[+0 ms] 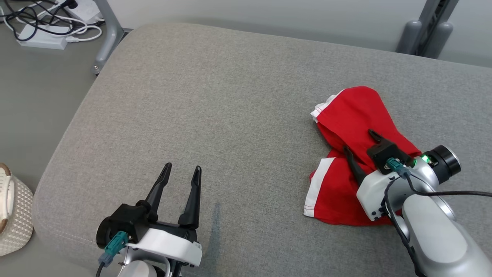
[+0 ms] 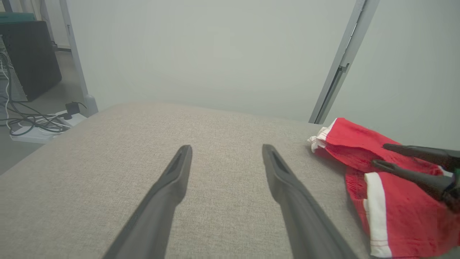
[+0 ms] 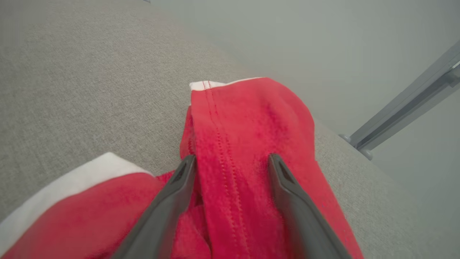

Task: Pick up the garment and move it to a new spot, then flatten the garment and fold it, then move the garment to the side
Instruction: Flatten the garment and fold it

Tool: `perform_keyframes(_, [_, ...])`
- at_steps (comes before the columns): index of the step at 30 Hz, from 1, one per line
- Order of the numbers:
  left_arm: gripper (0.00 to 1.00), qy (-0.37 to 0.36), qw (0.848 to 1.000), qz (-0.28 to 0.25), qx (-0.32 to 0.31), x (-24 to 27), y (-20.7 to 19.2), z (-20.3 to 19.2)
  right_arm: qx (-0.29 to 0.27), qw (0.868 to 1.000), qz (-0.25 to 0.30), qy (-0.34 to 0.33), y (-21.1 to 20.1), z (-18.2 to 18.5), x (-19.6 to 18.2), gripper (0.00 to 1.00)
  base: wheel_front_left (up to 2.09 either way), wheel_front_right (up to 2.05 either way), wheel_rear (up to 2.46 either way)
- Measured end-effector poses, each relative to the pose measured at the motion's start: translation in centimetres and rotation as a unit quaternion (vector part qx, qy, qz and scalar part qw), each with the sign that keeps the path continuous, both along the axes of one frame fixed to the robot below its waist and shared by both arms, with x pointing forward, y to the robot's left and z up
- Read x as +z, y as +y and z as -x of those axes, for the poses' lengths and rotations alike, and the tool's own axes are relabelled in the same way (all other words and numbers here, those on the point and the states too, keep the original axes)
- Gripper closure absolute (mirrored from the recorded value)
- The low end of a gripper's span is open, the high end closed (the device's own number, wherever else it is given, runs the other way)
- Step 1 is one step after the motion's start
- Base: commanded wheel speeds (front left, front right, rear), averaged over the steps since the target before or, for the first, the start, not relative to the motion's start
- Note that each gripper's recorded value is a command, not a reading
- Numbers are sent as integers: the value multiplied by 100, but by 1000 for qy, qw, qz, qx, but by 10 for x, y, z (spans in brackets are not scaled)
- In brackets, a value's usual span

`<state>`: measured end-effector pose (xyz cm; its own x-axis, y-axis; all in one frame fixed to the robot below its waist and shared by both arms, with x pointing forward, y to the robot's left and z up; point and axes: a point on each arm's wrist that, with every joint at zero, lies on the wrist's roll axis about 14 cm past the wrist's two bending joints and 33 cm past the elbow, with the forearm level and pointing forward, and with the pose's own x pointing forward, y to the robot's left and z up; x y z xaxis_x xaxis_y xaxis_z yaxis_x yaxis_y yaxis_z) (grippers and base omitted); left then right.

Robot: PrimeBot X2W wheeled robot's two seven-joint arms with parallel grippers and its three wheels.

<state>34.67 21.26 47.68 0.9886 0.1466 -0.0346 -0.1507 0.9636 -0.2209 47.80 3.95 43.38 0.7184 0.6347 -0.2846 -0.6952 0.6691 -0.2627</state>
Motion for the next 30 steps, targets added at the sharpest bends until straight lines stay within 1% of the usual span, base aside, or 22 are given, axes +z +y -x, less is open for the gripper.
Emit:
perform_keyframes(2, [0, 1, 1000, -1, 3, 0, 2, 2, 0, 1000, 8, 13, 0, -1, -8, 0, 0, 0, 0])
perform_keyframes(3, [0, 1, 1000, -1, 4, 0, 2, 2, -2, 1000, 8, 15, 0, -1, -8, 32, 0, 0, 0])
perform_keyframes(4, [0, 1, 1000, -1, 5, 0, 2, 2, -5, 1000, 8, 17, -2, -2, -9, 82, 0, 0, 0])
perform_keyframes(5, [0, 0, 1000, -1, 5, 0, 2, 2, -6, 1000, 7, 17, -3, -2, -8, 100, 0, 0, 0])
perform_keyframes(8, [0, -1, 1000, -1, 3, 1, 0, 2, -8, 1000, -3, 11, -2, -2, -4, 100, 0, 0, 0])
perform_keyframes(11, [0, -4, 1000, 0, -3, 3, -3, 0, -18, 999, -40, 2, 0, -6, 11, 100, 0, 0, 0])
perform_keyframes(14, [0, -6, 1000, -2, -11, 4, -8, -3, -31, 997, -64, -14, -6, -10, 27, 100, 0, 0, 0])
perform_keyframes(16, [0, -9, 1000, -2, -18, 4, -12, -5, -54, 994, -94, -21, -14, -18, 41, 100, 0, 0, 0])
perform_keyframes(19, [0, -10, 999, -2, -31, 4, -19, -8, -98, 984, -142, -35, -36, -31, 64, 100, 0, 0, 0])
perform_keyframes(22, [0, -12, 999, -1, -43, 5, -26, -11, -160, 969, -183, -39, -73, -45, 77, 100, 0, 0, 0])
perform_keyframes(24, [0, -12, 999, 0, -49, 5, -30, -13, -199, 959, -197, -36, -99, -51, 78, 100, 0, 0, 0])
perform_keyframes(27, [0, -12, 998, 0, -57, 4, -34, -16, -268, 933, -238, -12, -138, -54, 69, 100, 0, 0, 0])
perform_keyframes(29, [0, -10, 998, 0, -61, 3, -37, -18, -307, 919, -246, 6, -161, -53, 55, 100, 0, 0, 0])
perform_keyframes(30, [0, -9, 998, 0, -63, 2, -38, -19, -329, 910, -252, 20, -173, -52, 47, 100, 0, 0, 0])
